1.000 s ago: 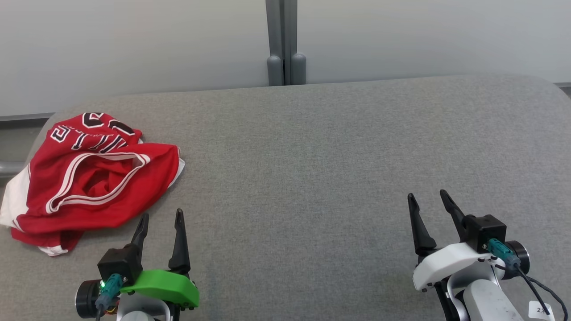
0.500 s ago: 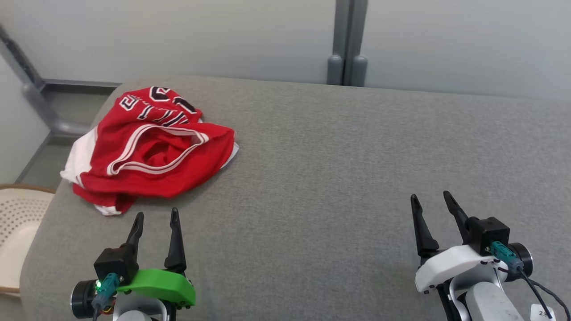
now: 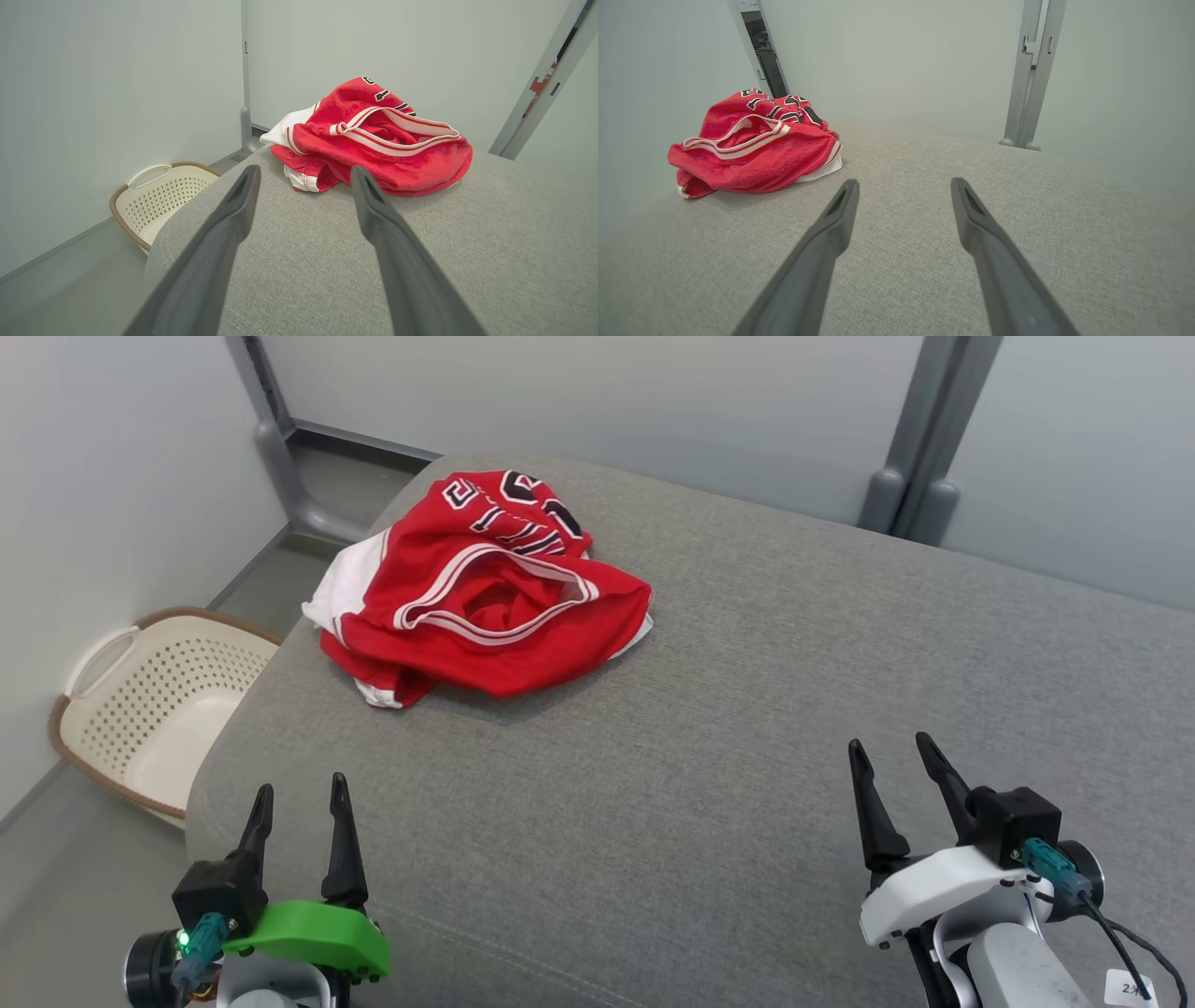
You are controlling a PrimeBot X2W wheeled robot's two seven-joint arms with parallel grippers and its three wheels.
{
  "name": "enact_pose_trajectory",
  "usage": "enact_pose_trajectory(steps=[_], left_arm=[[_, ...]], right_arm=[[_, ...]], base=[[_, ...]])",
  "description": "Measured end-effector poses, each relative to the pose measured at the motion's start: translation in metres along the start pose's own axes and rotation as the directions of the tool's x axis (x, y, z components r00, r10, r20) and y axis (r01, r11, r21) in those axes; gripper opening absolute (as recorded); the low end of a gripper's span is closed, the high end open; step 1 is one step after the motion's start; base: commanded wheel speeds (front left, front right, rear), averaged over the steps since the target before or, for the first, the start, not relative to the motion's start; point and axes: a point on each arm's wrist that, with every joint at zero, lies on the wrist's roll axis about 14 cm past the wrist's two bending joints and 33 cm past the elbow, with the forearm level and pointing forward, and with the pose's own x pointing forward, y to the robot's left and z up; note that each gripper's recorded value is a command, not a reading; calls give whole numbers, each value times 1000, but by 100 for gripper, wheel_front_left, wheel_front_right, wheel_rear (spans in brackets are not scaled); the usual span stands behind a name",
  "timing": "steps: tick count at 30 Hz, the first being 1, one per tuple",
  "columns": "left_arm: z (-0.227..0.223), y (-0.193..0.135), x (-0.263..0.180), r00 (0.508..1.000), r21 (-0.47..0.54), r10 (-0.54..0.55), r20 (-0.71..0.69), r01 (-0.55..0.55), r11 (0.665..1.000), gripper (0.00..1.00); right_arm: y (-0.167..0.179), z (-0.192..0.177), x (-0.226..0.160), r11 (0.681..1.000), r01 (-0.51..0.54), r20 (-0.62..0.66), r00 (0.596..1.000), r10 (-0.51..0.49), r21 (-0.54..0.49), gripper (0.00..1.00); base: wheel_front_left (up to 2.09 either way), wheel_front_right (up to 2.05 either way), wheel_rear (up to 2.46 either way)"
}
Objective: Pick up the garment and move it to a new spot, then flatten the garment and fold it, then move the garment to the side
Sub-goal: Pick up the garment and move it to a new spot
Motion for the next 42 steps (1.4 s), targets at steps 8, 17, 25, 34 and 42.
enact_pose_trajectory(steps=[8,17,25,34,42], left_arm=[[3,28,-13,996,6,85,7,-85,996,100],[-2,26,-13,997,-3,74,-8,-74,997,100],[10,-2,40,1000,13,-19,-21,19,1000,100],[5,-51,111,973,-60,-121,-195,111,992,100],[-11,-115,156,914,-146,-239,-330,200,969,100]], right_arm=[[24,-7,14,997,-74,-18,997,74,8,100],[26,-7,15,997,-80,-18,997,80,6,100],[17,-13,12,998,-62,-31,998,62,-4,100],[-5,-14,10,1000,-17,-30,999,16,-19,100],[-43,-12,5,997,77,-22,997,-77,-32,100]], base=[[0,0,0],[0,0,0],[0,0,0],[0,0,0],[0,0,0]])
